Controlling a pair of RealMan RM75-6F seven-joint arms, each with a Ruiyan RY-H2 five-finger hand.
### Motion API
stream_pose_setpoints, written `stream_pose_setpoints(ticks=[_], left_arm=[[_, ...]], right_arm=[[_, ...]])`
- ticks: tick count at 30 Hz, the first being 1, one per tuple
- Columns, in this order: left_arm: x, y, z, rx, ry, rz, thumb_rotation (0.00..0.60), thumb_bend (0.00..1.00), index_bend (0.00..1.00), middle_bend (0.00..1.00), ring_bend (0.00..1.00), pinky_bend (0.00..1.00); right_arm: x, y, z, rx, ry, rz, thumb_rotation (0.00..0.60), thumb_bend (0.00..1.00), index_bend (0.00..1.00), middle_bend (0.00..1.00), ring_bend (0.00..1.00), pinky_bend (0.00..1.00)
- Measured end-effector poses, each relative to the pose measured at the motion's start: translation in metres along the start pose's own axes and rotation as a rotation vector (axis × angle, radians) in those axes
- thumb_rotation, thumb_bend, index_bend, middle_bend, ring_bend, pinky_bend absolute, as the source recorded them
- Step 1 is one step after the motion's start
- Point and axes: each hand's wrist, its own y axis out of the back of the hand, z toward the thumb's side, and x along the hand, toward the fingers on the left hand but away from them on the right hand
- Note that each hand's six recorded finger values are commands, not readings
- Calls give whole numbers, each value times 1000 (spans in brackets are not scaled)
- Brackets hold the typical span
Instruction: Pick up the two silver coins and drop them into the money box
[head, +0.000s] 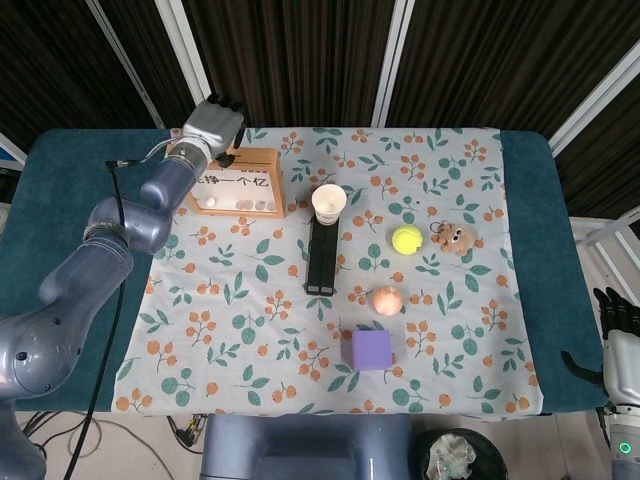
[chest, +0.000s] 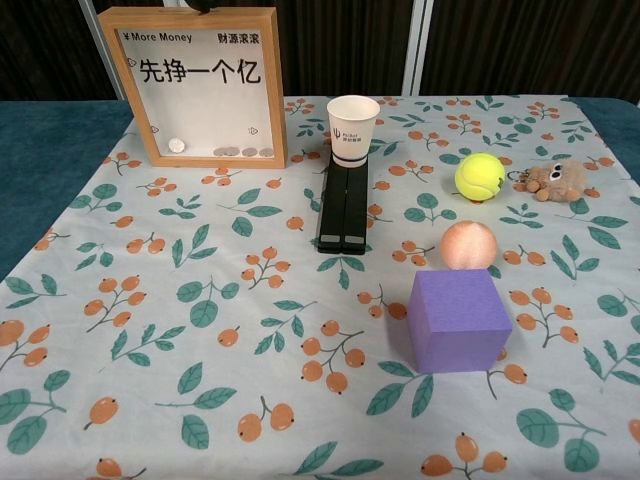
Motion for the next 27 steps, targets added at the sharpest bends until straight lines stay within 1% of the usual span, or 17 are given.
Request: stream_pose_setpoints(ticks=[3,6,10,12,14,18,21,24,25,27], left_arm=[[-4,10,-3,-13,1,30,600,349,430,67,0,0],[-12,24,-9,-47,0,78,600,354,408,67,0,0],[-31,39,-20,-107,-7,175,600,360,355,54,0,0],[-44,41,-26,-130,-11,218,600,360,321,43,0,0],[-62,36,-34,-153,-14,254,600,359,269,24,0,0],[-105,13,-51,-197,-12,310,600,360,199,7,0,0],[-144,-12,-67,-230,8,354,600,359,182,6,0,0],[-183,-44,-91,-258,56,383,600,359,179,5,0,0],[-198,-59,-100,-266,75,382,600,359,179,5,0,0],[-220,-82,-111,-276,99,376,600,359,178,4,0,0]], right_arm=[[0,0,0,1,1,-2,600,262,17,1,0,0],[0,1,0,0,2,-5,600,261,17,2,0,0],[-1,2,0,0,4,-10,600,262,17,1,0,0],[-1,1,1,-1,7,-11,600,261,17,2,0,0],[-1,1,1,-1,10,-9,600,261,17,1,0,0],[-1,3,5,3,33,-19,600,261,17,1,0,0],[-1,5,9,21,67,-41,600,261,17,1,0,0],[0,7,13,42,105,-62,600,262,17,1,0,0],[1,7,14,48,117,-67,600,261,17,1,0,0],[1,8,17,64,146,-78,600,261,17,1,0,0]])
